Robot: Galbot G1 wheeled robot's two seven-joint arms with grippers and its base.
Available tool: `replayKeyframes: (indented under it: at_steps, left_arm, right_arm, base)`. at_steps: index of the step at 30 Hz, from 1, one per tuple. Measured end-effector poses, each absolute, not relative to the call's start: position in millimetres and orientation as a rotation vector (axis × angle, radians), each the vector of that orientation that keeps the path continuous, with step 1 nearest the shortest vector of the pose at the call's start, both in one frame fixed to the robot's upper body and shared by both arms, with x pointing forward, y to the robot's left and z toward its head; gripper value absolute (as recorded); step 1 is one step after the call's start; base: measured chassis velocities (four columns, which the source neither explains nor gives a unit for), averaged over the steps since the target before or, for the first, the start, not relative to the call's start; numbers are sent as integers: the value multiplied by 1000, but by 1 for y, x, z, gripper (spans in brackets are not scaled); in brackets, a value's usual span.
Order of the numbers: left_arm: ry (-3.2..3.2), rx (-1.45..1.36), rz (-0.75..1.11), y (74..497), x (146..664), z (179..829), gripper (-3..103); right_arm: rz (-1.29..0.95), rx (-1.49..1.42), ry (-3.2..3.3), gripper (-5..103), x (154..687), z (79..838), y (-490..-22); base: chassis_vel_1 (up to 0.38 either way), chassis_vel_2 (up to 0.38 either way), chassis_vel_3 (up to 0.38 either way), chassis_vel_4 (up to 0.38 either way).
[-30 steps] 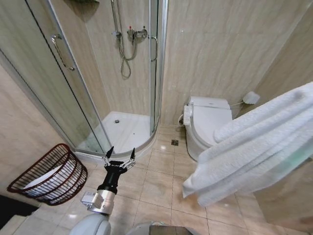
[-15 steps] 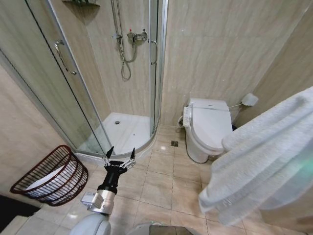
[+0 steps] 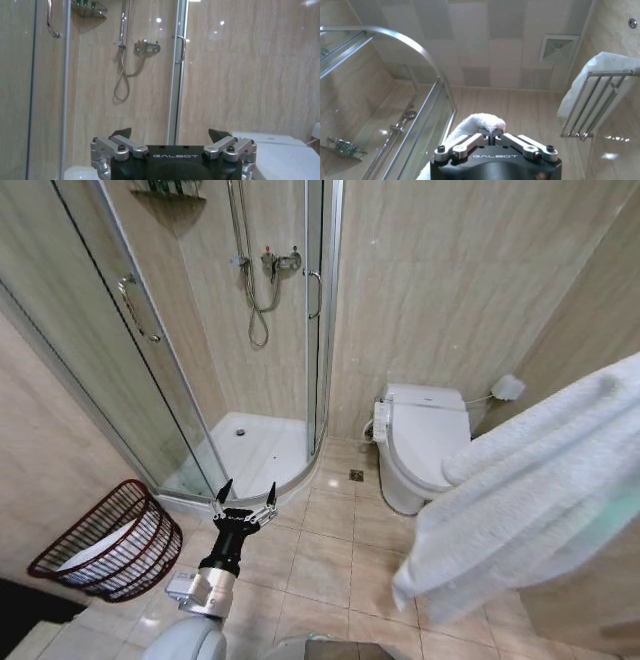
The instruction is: Discard the used towel into the hamper.
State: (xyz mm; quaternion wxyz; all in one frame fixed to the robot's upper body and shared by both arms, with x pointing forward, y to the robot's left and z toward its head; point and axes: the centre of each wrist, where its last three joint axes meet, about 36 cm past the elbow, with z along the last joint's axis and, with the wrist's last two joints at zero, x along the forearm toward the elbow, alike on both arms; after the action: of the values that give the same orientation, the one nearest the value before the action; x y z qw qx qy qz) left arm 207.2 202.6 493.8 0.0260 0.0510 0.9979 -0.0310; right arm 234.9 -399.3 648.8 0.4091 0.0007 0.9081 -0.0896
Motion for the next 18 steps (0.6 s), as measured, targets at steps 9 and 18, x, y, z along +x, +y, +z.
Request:
replayKeyframes:
  at_steps: [9, 18]
  left_arm:
    - [3084, 158, -96, 203, 207, 494, 100]
    - [3084, 157, -96, 203, 207, 494, 100]
  right_arm:
    - [-221, 8, 2293, 2, 235, 646, -398]
    - [-233, -6, 2298, 2, 240, 643, -394]
  base:
    - [0, 0, 0, 0]
    - [0, 0, 0, 0]
